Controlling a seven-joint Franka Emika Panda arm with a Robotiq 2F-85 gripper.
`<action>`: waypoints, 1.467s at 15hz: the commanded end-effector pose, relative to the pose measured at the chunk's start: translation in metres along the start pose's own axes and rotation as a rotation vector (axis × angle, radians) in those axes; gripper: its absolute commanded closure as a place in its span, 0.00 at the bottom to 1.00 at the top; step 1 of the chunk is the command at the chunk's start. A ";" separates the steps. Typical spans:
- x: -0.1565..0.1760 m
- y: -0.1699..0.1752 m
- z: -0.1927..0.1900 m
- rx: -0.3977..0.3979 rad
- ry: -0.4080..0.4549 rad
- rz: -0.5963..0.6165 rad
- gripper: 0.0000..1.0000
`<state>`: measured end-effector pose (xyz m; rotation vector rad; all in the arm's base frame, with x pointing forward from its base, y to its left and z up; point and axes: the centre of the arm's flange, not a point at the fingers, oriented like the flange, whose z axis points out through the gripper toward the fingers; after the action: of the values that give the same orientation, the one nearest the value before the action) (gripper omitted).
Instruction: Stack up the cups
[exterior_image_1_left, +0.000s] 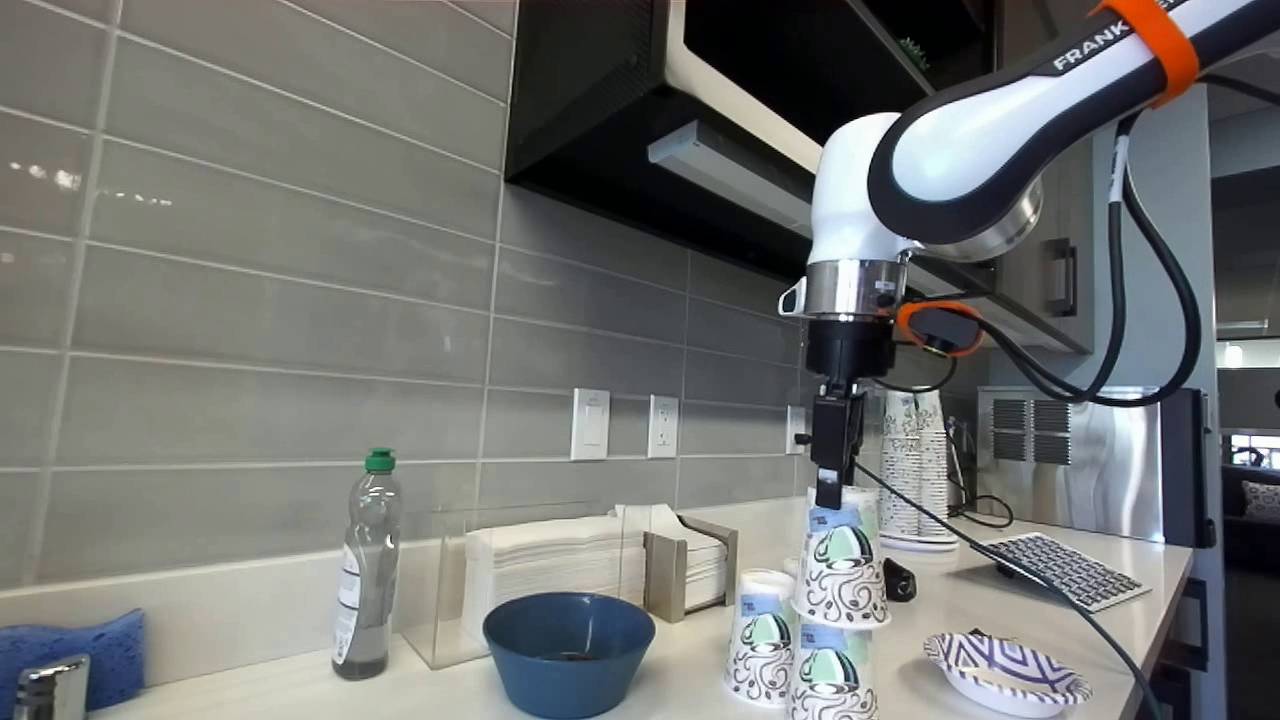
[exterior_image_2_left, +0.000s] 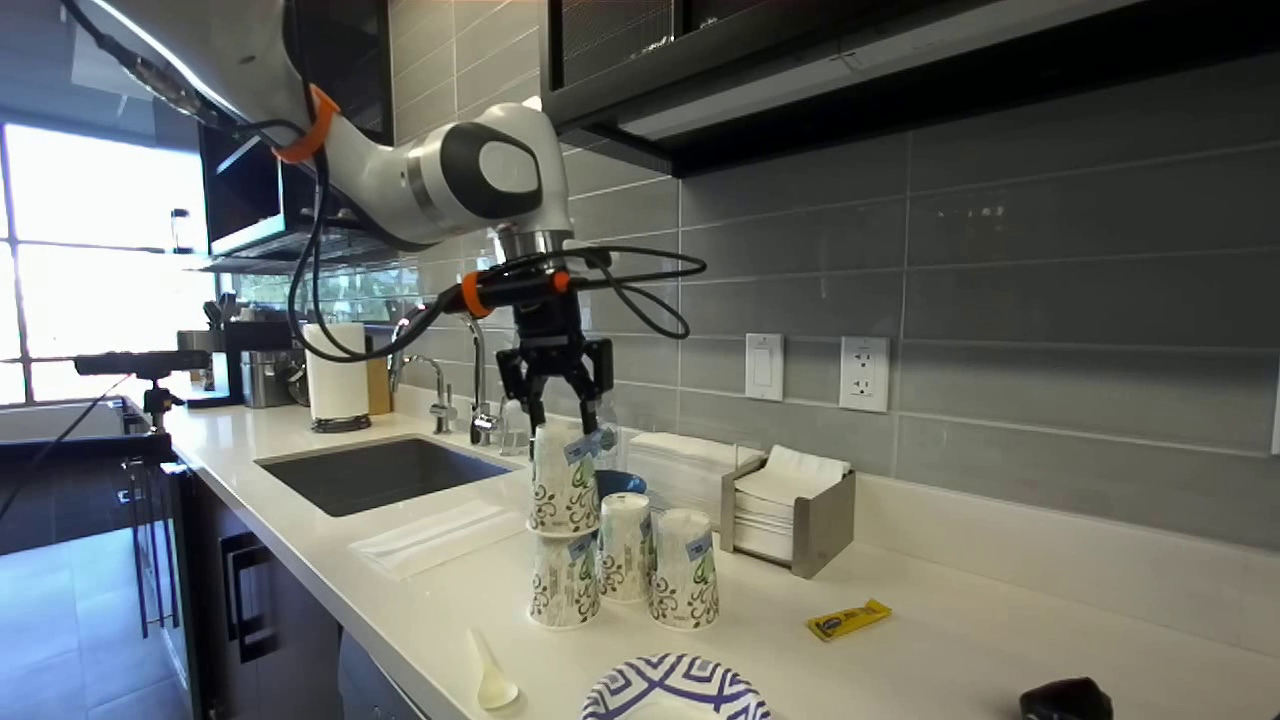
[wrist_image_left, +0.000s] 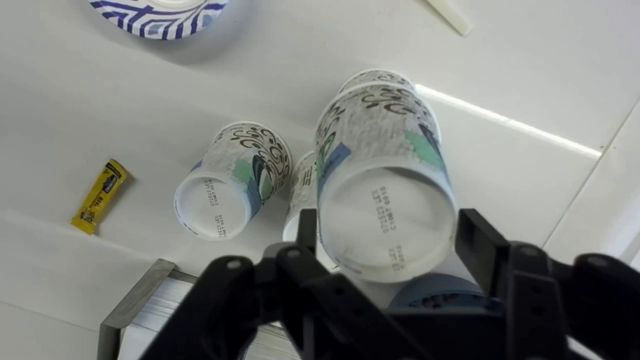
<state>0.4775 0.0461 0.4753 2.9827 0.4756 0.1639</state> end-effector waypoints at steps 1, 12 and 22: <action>0.007 0.002 0.001 0.027 0.012 -0.011 0.01; 0.014 0.003 0.003 0.002 -0.001 -0.024 0.00; 0.037 0.004 0.034 0.094 0.082 0.102 0.00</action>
<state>0.5010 0.0498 0.4629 3.0392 0.4375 0.2161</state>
